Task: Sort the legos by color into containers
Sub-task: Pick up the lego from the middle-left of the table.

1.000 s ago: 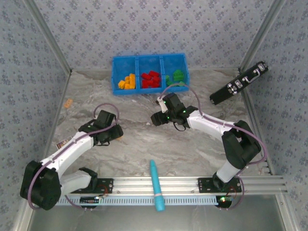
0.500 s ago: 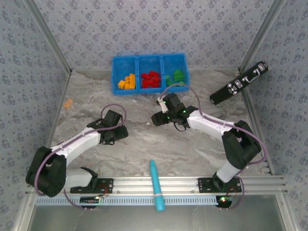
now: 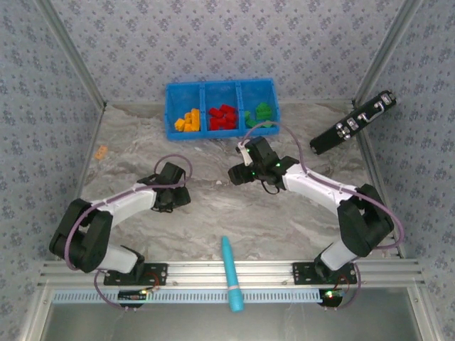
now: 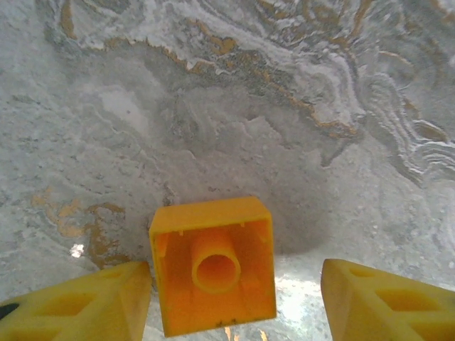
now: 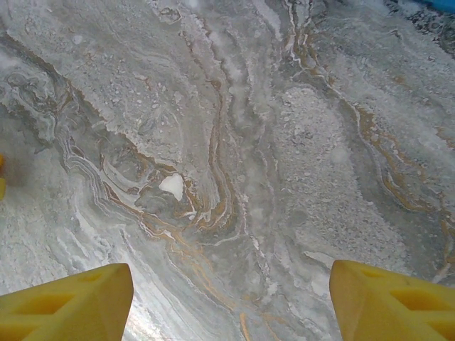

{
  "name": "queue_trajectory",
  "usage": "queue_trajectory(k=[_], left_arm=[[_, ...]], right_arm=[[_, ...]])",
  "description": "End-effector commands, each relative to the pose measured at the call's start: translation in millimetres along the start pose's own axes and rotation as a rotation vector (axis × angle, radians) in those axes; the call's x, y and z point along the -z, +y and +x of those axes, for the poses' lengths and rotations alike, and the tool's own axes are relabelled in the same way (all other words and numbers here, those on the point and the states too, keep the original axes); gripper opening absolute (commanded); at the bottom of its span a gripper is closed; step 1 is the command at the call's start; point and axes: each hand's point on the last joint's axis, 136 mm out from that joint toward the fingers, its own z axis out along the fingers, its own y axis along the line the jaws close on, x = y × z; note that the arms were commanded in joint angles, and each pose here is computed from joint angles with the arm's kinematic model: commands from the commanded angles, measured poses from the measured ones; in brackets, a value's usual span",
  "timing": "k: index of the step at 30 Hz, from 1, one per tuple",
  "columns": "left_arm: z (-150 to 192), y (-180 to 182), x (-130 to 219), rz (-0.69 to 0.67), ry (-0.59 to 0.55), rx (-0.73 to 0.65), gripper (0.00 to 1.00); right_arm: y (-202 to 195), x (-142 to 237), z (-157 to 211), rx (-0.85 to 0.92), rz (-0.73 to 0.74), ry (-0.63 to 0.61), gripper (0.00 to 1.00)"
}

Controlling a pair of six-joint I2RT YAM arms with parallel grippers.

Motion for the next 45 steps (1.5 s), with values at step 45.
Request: queue_trajectory(k=[45], left_arm=[[-69.9, -44.7, 123.6, 0.217, -0.307, -0.19, 0.33]], right_arm=[[14.5, 100.2, -2.9, 0.042, 0.088, -0.137, 0.76]])
